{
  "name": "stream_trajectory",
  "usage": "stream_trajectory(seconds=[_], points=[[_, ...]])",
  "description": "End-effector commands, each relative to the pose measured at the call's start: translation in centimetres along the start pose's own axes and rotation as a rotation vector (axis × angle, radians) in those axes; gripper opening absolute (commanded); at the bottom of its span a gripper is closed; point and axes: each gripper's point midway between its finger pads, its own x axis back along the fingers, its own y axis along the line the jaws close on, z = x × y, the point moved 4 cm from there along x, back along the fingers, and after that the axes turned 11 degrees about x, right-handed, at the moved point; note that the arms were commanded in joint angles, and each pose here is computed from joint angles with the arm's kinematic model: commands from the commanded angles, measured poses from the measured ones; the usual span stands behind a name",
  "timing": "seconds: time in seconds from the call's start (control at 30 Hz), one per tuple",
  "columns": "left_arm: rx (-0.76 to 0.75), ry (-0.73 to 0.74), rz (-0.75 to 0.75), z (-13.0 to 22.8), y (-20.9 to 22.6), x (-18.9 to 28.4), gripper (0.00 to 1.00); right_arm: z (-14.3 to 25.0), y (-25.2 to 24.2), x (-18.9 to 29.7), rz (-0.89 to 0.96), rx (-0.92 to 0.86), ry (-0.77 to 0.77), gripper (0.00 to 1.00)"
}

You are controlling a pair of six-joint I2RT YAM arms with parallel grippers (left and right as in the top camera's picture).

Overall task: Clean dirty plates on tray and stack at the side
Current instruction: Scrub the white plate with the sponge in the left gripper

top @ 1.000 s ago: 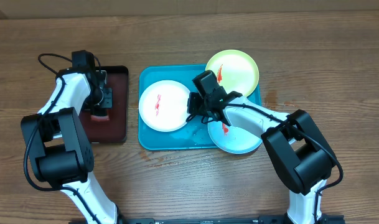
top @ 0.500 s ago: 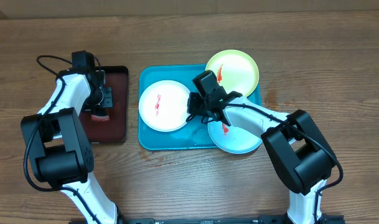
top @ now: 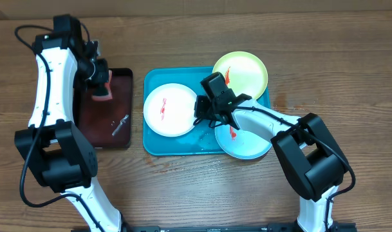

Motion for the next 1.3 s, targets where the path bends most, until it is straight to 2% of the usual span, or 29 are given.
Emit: stream_trajectory(seconds=[0.0,0.23,0.33,0.63,0.83,1.03,1.13,1.27], points=[[-0.056,0.018,0.105,0.7,-4.2,0.7,0.04,0.4,-0.9,-0.7,-0.020,-0.039,0.053,0.05],[-0.193,0.062,0.137,3.5,-10.3,-1.7,0.04,0.5,-1.3,-0.6,-0.029,-0.055,0.077,0.04],[-0.205,0.052,0.108,4.2,-11.6,-2.8,0.04,0.7,-1.4,-0.6,-0.025,-0.055,0.083,0.04],[-0.133,0.069,0.047,7.1,-12.5,-7.8,0.04,0.9,-1.9,-0.6,0.008,-0.040,0.087,0.04],[-0.181,0.108,0.030,10.2,-13.4,-10.5,0.04,0.6,-1.8,-0.5,0.011,-0.039,0.079,0.04],[-0.150,0.128,-0.001,12.3,-13.6,-12.1,0.04,0.6,-1.8,-0.5,0.011,-0.039,0.080,0.04],[-0.173,0.194,0.093,13.5,-15.0,-11.8,0.04,0.6,-1.8,-0.5,0.010,-0.039,0.080,0.04],[-0.301,0.284,0.351,14.9,-18.1,-10.6,0.04,0.6,-1.8,-0.5,0.010,-0.039,0.079,0.04]])
